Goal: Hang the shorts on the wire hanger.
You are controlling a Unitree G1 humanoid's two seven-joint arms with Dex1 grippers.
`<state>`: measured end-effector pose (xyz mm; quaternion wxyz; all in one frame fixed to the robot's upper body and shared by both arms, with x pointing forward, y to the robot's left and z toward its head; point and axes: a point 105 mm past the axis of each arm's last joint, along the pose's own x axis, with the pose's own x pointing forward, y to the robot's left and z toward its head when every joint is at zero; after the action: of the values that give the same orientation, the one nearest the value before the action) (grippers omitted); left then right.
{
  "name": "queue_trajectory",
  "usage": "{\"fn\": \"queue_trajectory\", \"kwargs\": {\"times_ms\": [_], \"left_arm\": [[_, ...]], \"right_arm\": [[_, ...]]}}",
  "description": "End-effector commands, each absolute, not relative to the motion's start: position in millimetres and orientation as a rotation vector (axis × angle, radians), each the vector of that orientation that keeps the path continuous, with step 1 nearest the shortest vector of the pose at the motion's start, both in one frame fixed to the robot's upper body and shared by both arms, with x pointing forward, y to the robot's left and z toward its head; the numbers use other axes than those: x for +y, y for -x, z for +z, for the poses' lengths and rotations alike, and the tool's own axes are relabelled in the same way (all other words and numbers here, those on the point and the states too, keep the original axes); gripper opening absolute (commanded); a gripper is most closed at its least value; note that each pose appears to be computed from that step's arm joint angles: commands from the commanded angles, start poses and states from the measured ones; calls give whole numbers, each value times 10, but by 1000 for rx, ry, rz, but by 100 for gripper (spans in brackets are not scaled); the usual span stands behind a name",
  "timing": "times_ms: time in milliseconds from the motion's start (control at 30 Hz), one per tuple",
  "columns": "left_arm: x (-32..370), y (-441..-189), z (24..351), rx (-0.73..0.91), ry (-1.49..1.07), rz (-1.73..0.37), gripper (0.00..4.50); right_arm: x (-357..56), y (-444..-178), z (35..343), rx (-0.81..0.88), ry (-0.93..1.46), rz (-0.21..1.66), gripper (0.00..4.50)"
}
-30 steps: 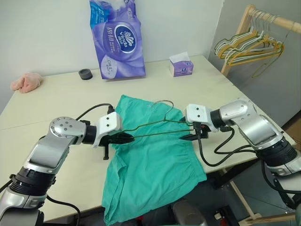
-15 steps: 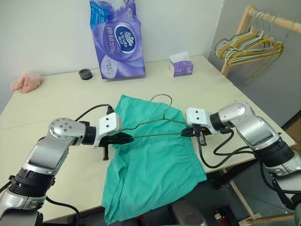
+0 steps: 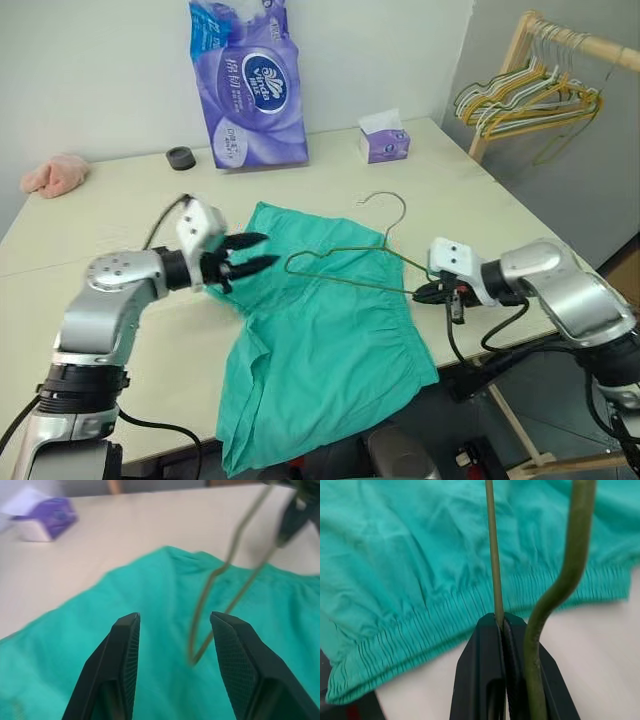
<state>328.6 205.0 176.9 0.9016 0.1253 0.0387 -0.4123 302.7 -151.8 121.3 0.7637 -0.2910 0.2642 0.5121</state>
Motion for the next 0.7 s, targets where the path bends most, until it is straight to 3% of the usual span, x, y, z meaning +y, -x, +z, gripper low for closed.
{"fn": "queue_trajectory", "kwargs": {"times_ms": [33, 100, 300, 567, 700], "left_arm": [[2199, -3363, 1973, 23, -235, -787, 231], [2147, -3287, 1921, 52, -232, -855, 231], [1876, -2744, 1593, 248, -223, -1210, 231], [1859, -2822, 1583, 250, -269, -1236, 231], [1829, -2859, 1593, 246, -278, -1241, 231]], "right_arm": [[-1698, -2989, 1376, 546, 568, 1022, 0], [-1926, -2901, 1356, 598, 445, 936, 0], [-2356, -2476, 1137, 739, 185, 728, 0], [-2289, -2117, 927, 860, 6, 698, 0], [-2281, -2073, 882, 906, -58, 687, 0]]}}
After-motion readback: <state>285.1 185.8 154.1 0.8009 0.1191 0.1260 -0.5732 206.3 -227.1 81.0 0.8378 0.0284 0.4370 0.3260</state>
